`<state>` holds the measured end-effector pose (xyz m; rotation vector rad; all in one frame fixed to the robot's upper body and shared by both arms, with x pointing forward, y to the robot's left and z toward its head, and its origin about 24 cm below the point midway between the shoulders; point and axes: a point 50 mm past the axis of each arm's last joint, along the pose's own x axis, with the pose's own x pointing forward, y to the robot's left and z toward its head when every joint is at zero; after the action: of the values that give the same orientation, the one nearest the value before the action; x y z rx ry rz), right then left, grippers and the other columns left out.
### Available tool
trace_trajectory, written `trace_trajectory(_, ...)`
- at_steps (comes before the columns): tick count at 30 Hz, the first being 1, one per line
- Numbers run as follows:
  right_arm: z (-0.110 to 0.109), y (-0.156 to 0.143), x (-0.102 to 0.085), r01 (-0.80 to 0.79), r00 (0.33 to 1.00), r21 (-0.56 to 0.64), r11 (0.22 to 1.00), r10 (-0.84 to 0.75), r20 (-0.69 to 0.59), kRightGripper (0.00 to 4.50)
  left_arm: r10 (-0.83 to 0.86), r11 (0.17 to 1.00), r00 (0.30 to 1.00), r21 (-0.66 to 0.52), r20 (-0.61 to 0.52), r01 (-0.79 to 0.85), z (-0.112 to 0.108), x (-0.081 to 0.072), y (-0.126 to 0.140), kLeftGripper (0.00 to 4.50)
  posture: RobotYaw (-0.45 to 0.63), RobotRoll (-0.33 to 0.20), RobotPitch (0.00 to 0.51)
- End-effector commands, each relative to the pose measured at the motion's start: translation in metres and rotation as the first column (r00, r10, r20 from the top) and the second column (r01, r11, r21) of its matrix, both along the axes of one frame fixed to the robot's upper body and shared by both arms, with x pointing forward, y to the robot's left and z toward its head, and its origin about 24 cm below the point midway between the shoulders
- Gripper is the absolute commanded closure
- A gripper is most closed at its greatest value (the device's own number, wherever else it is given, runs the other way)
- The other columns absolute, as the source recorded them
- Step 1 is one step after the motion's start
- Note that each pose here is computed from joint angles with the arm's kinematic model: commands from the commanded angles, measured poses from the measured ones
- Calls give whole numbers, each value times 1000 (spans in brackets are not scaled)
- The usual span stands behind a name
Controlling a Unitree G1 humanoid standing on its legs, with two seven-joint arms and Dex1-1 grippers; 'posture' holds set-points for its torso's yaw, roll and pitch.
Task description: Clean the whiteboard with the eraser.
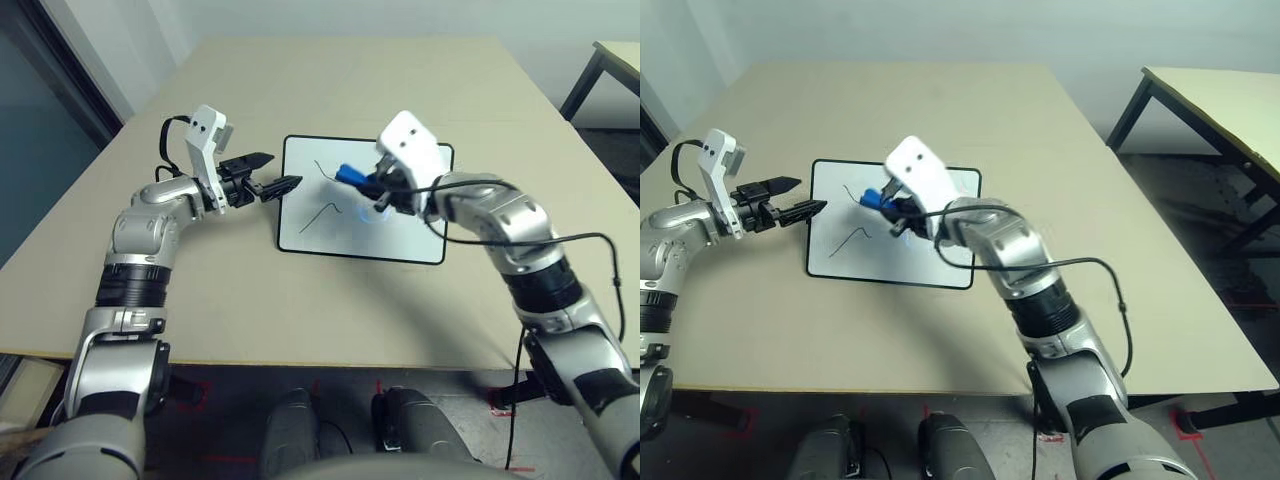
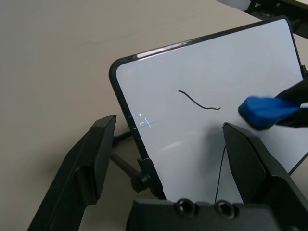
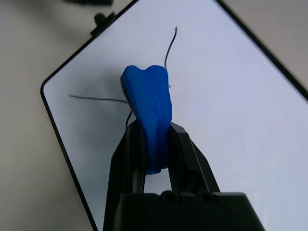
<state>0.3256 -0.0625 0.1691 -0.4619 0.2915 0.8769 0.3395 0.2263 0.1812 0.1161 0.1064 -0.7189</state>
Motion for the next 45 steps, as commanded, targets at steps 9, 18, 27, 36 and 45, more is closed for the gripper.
trace_trajectory(9, -27, 3, 4, 14, 999, -196, 981, -20, -28, 3859, 25, 1000, 1000, -14, 2, -25, -1, -9, -2, 0, -63, 0, 66)
trace_trajectory(18, 6, 4, 24, 74, 992, -210, 975, -49, 120, 3863, 22, 1000, 1000, -18, -9, -22, -4, -10, -6, 0, -73, 0, 67)
trace_trajectory(27, -27, 5, -11, -105, 994, -389, 915, 106, -20, 3882, 20, 1000, 999, -12, -27, -20, -5, -12, -6, 0, -73, 0, 67)
trace_trajectory(36, 0, 9, 29, 31, 990, -358, 933, 20, 140, 3882, 28, 999, 999, -15, -30, -29, -4, -12, -5, 0, -66, 0, 75)
trace_trajectory(45, -16, 15, 17, -66, 993, -417, 907, 102, 64, 3883, 48, 999, 998, -18, -37, -48, -6, -15, 1, 0, -52, 0, 80)
